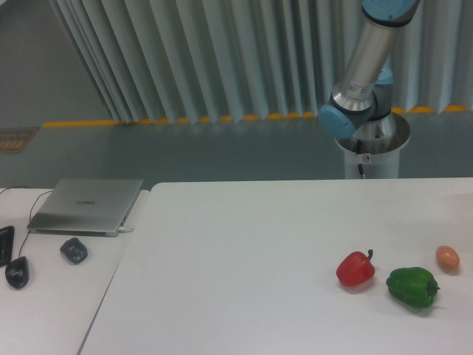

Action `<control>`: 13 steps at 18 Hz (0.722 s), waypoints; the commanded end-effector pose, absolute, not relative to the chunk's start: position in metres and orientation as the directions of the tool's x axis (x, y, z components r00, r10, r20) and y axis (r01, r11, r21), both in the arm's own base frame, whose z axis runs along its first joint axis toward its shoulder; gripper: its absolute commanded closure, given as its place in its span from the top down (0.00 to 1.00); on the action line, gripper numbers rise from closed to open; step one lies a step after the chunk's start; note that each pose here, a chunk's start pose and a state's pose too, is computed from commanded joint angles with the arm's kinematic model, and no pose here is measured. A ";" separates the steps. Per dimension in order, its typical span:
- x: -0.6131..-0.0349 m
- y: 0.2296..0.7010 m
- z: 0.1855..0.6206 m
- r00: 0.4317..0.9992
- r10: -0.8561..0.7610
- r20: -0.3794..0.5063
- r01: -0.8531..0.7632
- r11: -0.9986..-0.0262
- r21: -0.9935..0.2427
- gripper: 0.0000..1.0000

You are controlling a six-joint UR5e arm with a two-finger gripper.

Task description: Place the triangular bread on the table

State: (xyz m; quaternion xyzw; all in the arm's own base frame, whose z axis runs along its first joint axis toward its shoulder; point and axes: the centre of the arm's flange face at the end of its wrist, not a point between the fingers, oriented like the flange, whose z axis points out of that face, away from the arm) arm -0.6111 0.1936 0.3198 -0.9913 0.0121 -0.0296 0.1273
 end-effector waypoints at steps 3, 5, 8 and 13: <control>-0.616 0.200 0.309 0.998 -0.019 0.054 -0.003 -0.959 -0.283 0.97; -0.617 0.203 0.307 0.999 -0.017 0.048 -0.003 -0.959 -0.284 0.97; -0.617 0.212 0.303 0.999 -0.003 0.040 0.008 -0.958 -0.285 0.97; -0.616 0.218 0.295 0.999 -0.011 0.048 0.003 -0.959 -0.283 0.96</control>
